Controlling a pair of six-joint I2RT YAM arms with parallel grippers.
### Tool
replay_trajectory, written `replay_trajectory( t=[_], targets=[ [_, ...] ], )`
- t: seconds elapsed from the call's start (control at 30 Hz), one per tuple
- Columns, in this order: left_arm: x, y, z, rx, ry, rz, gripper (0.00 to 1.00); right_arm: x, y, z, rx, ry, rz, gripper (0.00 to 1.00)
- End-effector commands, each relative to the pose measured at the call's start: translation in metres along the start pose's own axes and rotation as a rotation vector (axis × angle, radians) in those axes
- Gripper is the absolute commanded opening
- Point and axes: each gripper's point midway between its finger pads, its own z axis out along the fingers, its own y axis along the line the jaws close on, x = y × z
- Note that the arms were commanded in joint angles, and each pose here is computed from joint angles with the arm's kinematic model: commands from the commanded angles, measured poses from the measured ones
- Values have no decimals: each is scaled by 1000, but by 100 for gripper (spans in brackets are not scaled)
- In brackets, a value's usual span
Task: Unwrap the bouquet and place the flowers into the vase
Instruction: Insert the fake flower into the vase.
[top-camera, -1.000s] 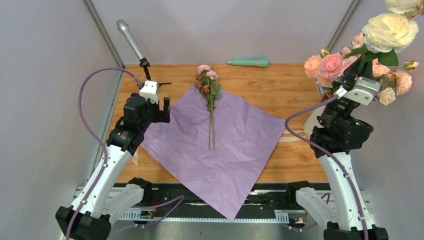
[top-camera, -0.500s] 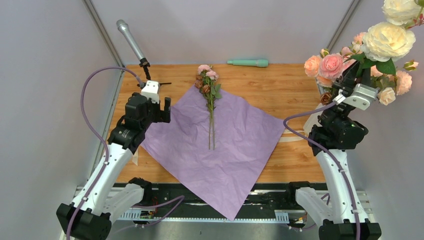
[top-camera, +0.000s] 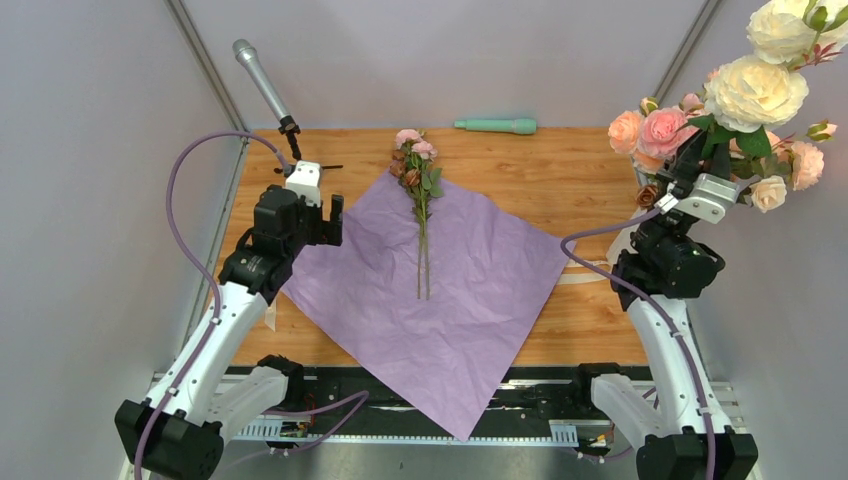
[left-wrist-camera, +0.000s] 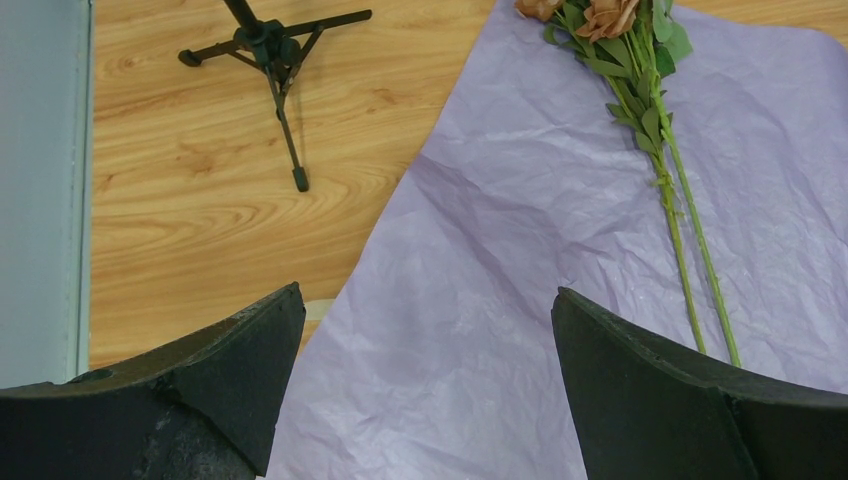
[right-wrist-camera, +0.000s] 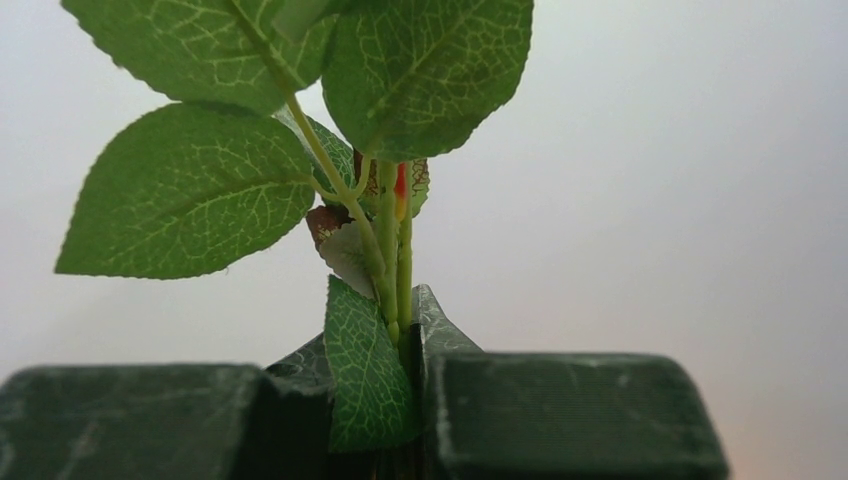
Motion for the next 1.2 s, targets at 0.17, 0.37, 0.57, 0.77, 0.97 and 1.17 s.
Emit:
replay_trajectory(
  t=[0.17, 0.37, 0.57, 0.77, 0.97, 1.17],
  targets=[
    [-5, 0, 3, 9, -15, 13, 100, 3, -8, -11, 32, -15, 17, 0],
    [-4, -2, 5, 16, -9, 13, 100, 11, -12, -17, 54, 14, 13, 0],
    [-3, -3, 6, 21, -7, 14, 100, 23, -15, -20, 82, 53, 8, 0],
    [-5, -4, 3, 27, -18, 12, 100, 44, -13, -25, 89, 124, -22, 0],
    [-6, -7, 3, 45, -21, 5, 100, 51, -18, -34, 120, 153, -17, 0],
    [-5, -7, 3, 45, -21, 4, 100, 59, -19, -40, 120, 179, -34, 0]
  ],
)
